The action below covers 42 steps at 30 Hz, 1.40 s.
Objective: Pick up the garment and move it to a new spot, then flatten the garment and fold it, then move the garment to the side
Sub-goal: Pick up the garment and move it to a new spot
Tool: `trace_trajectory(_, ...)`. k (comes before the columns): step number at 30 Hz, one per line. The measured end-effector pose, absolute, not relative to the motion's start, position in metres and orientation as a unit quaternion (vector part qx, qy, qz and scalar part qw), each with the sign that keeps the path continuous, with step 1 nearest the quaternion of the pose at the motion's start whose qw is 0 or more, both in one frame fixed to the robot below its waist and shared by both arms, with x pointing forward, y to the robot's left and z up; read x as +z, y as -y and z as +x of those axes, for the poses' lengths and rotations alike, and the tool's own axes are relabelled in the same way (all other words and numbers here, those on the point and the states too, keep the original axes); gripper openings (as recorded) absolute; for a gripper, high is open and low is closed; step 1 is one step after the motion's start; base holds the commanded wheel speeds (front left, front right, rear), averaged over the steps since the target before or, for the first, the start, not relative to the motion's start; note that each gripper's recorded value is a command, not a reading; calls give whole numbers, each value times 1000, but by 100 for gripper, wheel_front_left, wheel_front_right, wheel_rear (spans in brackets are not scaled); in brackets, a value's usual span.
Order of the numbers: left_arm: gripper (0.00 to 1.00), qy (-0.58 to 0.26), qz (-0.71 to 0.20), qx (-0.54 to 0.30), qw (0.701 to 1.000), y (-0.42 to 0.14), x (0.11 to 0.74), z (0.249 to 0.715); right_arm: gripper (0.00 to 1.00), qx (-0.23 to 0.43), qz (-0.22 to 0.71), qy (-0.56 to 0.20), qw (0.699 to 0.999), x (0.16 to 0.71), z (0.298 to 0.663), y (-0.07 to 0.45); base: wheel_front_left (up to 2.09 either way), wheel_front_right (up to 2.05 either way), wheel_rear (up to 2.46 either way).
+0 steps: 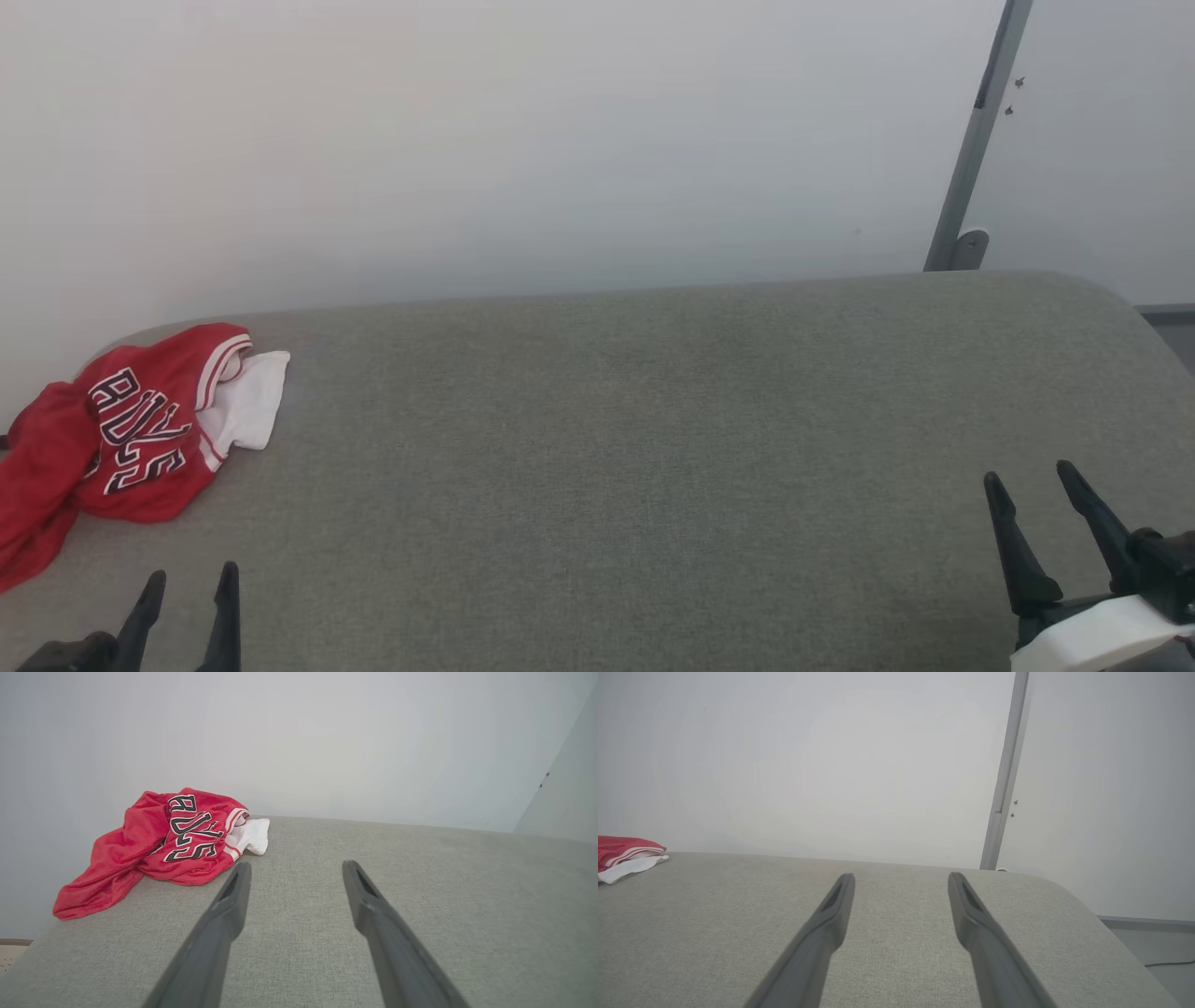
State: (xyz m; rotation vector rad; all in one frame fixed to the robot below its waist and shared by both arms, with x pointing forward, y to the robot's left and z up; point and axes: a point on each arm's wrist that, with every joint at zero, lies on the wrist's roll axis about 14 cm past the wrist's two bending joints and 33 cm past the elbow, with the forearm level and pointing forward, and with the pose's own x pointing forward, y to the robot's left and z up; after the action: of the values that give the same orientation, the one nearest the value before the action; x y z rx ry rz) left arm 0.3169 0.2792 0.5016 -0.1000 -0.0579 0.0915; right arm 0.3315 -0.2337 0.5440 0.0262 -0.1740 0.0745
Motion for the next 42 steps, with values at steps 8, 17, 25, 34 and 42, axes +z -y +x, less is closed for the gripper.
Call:
trace_trajectory(8, 100, 33, -57, 73, 995, -295, 502, 309, 100, 68, 12, 84, 994, 543, 340, 213, 0, 0, 0)
trace_trajectory(17, 100, 45, -59, 134, 988, -328, 504, 284, 100, 139, 18, 81, 987, 545, 356, 162, 0, 0, 0)
trace_trajectory(25, 100, 55, -60, 193, 978, -358, 505, 251, 100, 208, 22, 82, 974, 550, 367, 109, 0, 0, 0)
trace_trajectory(34, 100, 58, -66, 236, 968, -377, 504, 223, 100, 270, 23, 80, 959, 553, 371, 62, 0, 0, 0)
trace_trajectory(42, 100, 57, -69, 248, 965, -382, 503, 218, 100, 286, 21, 78, 955, 553, 375, 51, 0, 0, 0)
